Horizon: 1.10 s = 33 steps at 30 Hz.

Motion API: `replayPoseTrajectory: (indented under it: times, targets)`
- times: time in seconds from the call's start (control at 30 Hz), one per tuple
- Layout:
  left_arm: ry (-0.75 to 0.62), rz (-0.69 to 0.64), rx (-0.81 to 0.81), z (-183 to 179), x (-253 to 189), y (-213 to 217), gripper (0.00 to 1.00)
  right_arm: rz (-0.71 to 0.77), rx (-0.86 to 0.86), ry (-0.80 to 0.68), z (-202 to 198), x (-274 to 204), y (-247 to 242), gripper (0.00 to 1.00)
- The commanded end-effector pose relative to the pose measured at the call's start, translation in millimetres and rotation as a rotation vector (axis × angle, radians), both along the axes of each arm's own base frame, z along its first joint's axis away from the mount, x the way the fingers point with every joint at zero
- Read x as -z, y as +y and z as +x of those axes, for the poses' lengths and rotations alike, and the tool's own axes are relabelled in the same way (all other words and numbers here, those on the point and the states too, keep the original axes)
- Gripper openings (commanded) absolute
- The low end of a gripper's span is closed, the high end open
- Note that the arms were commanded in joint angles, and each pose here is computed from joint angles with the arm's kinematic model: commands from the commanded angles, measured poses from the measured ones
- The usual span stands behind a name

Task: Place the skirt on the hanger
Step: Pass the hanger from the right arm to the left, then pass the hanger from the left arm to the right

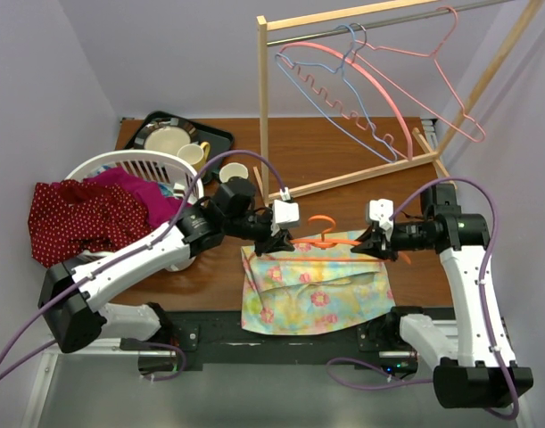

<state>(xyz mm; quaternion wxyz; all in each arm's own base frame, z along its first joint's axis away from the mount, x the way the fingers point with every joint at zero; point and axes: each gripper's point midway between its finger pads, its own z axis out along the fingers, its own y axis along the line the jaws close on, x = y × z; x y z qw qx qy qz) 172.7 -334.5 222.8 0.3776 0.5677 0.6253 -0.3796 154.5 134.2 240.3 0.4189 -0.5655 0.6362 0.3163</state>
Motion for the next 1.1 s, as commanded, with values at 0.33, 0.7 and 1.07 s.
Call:
replayPoseTrajectory:
  times: [0.33,0.7,1.07]
  targets:
    - [-0.051,-0.027,0.049,4.9,-32.9,-15.7,0.0,0.0,-0.112,0.383,-40.8,10.2,19.3,0.39]
    - [-0.027,0.044,0.054,7.0,-17.6,-30.3,0.0,0.009,-0.107,0.461,-35.3,6.8,24.7,0.33]
    - [-0.019,0.039,-0.014,13.9,-14.8,-28.8,0.09,-0.022,-0.116,0.505,-33.8,14.7,25.2,0.0]
